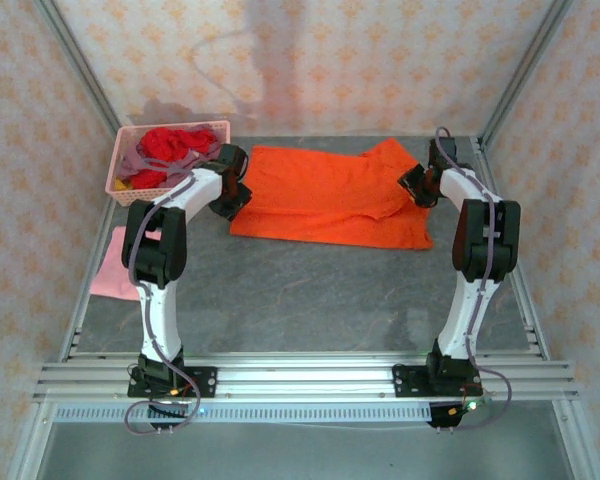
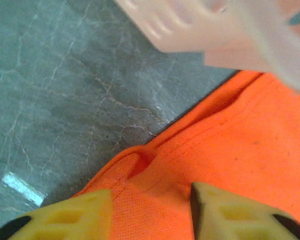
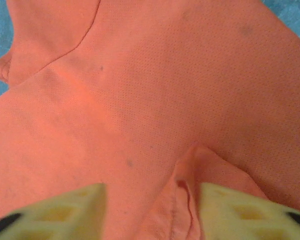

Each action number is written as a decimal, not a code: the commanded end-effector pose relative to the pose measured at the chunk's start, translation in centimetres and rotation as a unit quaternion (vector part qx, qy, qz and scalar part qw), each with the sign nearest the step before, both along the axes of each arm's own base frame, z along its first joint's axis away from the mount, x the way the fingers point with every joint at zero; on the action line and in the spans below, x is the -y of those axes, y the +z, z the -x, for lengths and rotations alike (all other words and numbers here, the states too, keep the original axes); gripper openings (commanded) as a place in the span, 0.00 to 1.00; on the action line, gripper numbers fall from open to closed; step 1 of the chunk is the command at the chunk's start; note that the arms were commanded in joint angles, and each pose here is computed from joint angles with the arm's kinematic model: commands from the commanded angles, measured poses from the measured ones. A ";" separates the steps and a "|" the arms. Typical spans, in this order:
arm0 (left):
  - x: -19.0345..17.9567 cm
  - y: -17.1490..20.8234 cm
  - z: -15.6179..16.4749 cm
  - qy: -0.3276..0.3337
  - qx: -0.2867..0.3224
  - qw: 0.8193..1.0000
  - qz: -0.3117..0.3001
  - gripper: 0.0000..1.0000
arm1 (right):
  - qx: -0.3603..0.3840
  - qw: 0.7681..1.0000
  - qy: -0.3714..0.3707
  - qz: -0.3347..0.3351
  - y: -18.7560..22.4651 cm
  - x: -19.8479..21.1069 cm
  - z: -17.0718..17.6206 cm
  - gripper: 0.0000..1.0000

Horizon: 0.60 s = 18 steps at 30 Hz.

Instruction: Fold and stack the t-shirts

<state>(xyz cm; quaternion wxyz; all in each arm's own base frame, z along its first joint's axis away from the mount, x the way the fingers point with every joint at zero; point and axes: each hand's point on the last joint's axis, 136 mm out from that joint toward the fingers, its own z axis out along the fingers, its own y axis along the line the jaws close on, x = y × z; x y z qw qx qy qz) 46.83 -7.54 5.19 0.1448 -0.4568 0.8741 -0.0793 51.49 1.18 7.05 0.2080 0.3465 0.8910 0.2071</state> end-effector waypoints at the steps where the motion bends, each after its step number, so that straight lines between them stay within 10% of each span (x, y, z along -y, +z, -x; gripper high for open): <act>1: -0.7 0.7 -0.2 0.001 0.007 1.000 -0.005 0.63 | 0.033 0.999 0.004 0.002 2.3 0.3 -0.4 0.63; 5: -0.7 3.1 -0.2 -0.012 0.039 0.999 -0.007 1.00 | 0.075 0.997 0.008 0.007 5.6 0.2 0.6 0.72; 18: 6.6 4.2 -1.1 -0.146 0.067 0.987 0.029 0.90 | 0.039 0.990 0.016 0.134 4.2 2.9 12.7 0.68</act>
